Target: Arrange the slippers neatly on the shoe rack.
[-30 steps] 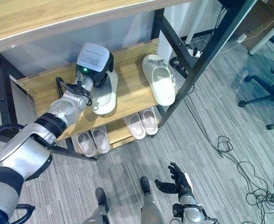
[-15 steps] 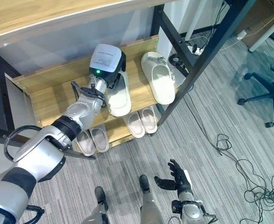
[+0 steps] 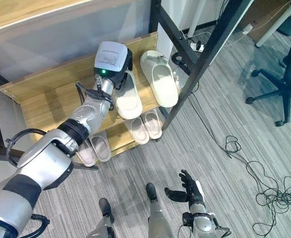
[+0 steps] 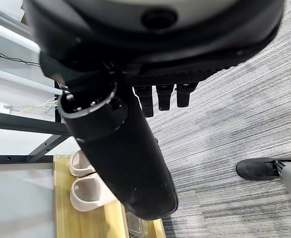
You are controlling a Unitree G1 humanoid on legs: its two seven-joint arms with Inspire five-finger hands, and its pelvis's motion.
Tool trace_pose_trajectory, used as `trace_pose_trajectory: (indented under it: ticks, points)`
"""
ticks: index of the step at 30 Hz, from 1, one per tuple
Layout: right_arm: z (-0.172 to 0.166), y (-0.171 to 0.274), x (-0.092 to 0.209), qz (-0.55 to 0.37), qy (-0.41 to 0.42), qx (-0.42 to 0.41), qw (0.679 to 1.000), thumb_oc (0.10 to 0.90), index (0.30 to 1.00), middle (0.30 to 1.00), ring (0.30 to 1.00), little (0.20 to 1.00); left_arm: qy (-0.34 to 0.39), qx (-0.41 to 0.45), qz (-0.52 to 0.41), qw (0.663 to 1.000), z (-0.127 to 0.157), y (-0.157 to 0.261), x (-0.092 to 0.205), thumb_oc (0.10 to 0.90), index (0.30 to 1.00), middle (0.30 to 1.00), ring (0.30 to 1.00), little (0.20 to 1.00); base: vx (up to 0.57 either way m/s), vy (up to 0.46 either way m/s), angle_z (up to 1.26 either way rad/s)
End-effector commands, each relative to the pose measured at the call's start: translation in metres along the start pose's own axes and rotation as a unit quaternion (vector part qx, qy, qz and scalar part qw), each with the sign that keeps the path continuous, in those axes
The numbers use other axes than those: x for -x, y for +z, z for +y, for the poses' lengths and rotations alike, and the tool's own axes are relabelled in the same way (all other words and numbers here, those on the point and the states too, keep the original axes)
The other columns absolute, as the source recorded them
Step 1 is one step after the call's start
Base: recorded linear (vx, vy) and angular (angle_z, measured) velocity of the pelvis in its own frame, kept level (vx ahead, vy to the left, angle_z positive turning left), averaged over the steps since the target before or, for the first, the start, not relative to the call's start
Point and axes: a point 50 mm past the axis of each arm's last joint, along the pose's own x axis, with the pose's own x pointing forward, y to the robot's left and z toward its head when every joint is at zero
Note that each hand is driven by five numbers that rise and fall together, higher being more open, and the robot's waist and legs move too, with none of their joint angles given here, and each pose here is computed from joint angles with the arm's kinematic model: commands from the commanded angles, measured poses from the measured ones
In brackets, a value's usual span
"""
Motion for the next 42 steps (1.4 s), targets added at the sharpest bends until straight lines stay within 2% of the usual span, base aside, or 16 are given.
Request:
trace_pose_trajectory:
  ticks: [1, 12, 13, 14, 21, 28, 31, 32, 36, 42]
  points:
    - [-0.035, 0.024, -0.008, -0.057, -0.043, 0.019, 0.997, 0.800, 0.900, 0.900, 0.900, 0.900, 0.080, 0.009, -0.007, 0.997, 0.065, 0.018, -0.037, 0.400, 0.300, 0.300, 0.300, 0.300, 0.00, -0.035, -0.02]
    - [-0.036, 0.021, -0.010, -0.046, -0.042, 0.022, 0.998, 0.800, 0.900, 0.900, 0.900, 0.900, 0.075, 0.005, -0.022, 0.997, 0.060, 0.025, -0.035, 0.402, 0.302, 0.302, 0.302, 0.302, 0.00, -0.020, -0.04]
    - [-0.035, 0.020, -0.010, -0.044, -0.042, 0.020, 0.998, 0.800, 0.900, 0.900, 0.900, 0.900, 0.074, 0.009, -0.023, 0.997, 0.060, 0.025, -0.035, 0.737, 0.806, 0.806, 0.806, 0.806, 0.01, -0.027, -0.04]
    - [-0.035, 0.020, -0.010, -0.044, -0.042, 0.020, 0.998, 0.800, 0.900, 0.900, 0.900, 0.900, 0.074, 0.009, -0.023, 0.997, 0.060, 0.025, -0.035, 0.800, 0.900, 0.900, 0.900, 0.900, 0.01, -0.043, -0.01]
    - [-0.034, 0.012, -0.008, -0.027, -0.044, 0.019, 0.999, 0.800, 0.900, 0.900, 0.900, 0.900, 0.080, 0.057, -0.027, 0.995, 0.062, 0.029, -0.035, 0.800, 0.900, 0.900, 0.900, 0.900, 0.00, 0.000, 0.00]
    - [-0.038, 0.009, -0.010, -0.014, -0.052, 0.018, 0.998, 0.800, 0.900, 0.900, 0.900, 0.900, 0.083, 0.195, -0.031, 0.977, 0.068, 0.037, -0.035, 0.800, 0.900, 0.900, 0.900, 0.900, 0.00, 0.000, 0.00]
    - [-0.037, 0.011, -0.013, -0.012, -0.057, 0.010, 0.998, 0.800, 0.900, 0.900, 0.900, 0.900, 0.074, 0.267, -0.057, 0.959, 0.066, 0.056, -0.030, 0.800, 0.900, 0.900, 0.900, 0.900, 0.00, 0.000, 0.00]
    - [-0.037, 0.011, -0.013, -0.012, -0.057, 0.010, 0.998, 0.800, 0.900, 0.900, 0.900, 0.900, 0.074, 0.267, -0.057, 0.959, 0.066, 0.056, -0.030, 0.800, 0.900, 0.900, 0.900, 0.900, -0.01, -0.005, 0.03]
    - [-0.033, 0.017, -0.021, -0.014, -0.063, -0.004, 0.998, 0.800, 0.900, 0.900, 0.900, 0.900, 0.048, 0.386, -0.060, 0.919, 0.057, 0.070, -0.022, 0.800, 0.900, 0.900, 0.900, 0.900, 0.00, 0.000, 0.00]
    - [-0.033, 0.021, -0.025, -0.015, -0.060, 0.002, 0.998, 0.800, 0.900, 0.900, 0.900, 0.900, 0.053, 0.278, -0.080, 0.956, 0.058, 0.066, -0.024, 0.800, 0.900, 0.900, 0.900, 0.900, -0.01, 0.006, 0.08]
